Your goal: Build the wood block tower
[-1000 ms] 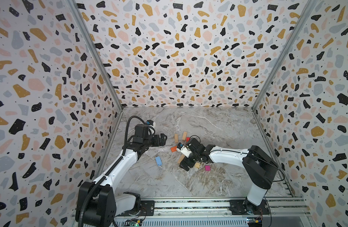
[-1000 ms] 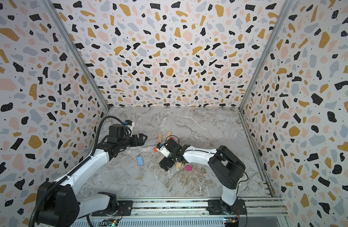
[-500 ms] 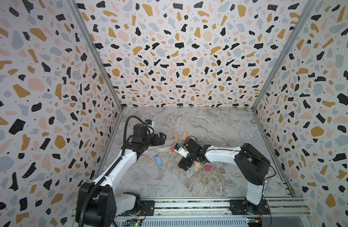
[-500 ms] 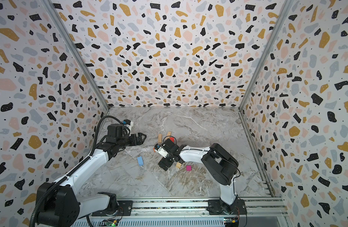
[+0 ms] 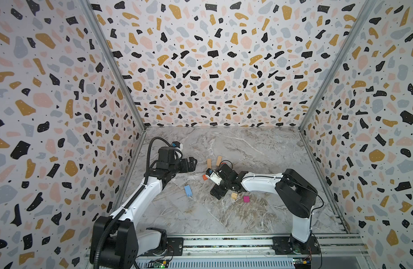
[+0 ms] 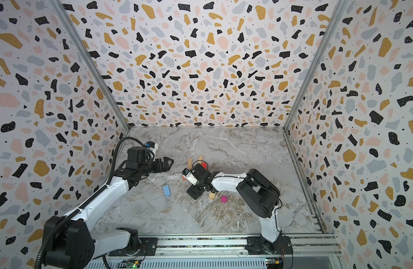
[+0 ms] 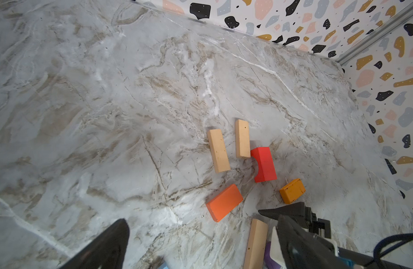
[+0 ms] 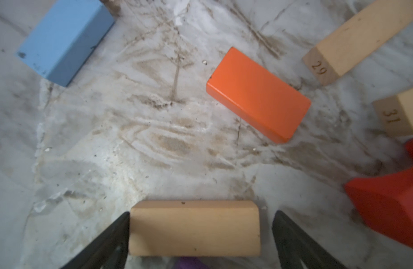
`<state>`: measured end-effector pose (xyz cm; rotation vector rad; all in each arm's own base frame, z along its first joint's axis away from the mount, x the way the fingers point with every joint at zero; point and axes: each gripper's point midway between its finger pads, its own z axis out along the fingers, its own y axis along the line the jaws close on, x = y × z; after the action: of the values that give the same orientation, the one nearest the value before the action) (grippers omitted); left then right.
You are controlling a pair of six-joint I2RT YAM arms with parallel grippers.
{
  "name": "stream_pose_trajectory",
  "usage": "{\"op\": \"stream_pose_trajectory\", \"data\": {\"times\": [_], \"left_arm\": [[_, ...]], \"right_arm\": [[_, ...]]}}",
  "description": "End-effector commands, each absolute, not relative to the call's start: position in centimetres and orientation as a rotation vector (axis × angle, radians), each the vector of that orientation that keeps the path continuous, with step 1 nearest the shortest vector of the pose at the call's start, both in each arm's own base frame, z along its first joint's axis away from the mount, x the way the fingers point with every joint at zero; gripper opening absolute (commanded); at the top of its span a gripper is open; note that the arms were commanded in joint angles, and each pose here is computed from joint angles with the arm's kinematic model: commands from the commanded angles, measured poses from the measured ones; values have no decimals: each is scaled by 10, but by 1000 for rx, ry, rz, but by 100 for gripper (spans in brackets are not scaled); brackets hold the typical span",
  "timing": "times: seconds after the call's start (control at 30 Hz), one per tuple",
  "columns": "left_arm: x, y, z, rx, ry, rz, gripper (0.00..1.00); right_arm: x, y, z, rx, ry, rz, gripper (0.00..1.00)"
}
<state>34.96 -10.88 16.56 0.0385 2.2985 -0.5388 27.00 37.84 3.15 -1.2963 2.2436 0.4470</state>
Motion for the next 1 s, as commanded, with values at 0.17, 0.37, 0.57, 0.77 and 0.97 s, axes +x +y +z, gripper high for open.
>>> {"op": "stream_pose_trajectory", "data": {"times": [0.17, 0.37, 0.57, 0.77, 0.97], "left_arm": [[352, -104, 176, 37, 2255, -513, 100], [352, -105, 176, 33, 2255, -515, 100], [352, -104, 176, 32, 2253, -515, 100], [352, -104, 176, 28, 2252, -515, 100], [352, -105, 174, 27, 2257, -521, 100]], "right_arm": [[274, 379, 29, -1185, 2291, 458, 73], [280, 371, 33, -1042, 2345, 430, 60], [289, 357, 36, -847, 2417, 424, 59], [310, 325, 32, -599, 2504, 351, 57], [326, 282, 24, -399, 2560, 300, 56]]}}
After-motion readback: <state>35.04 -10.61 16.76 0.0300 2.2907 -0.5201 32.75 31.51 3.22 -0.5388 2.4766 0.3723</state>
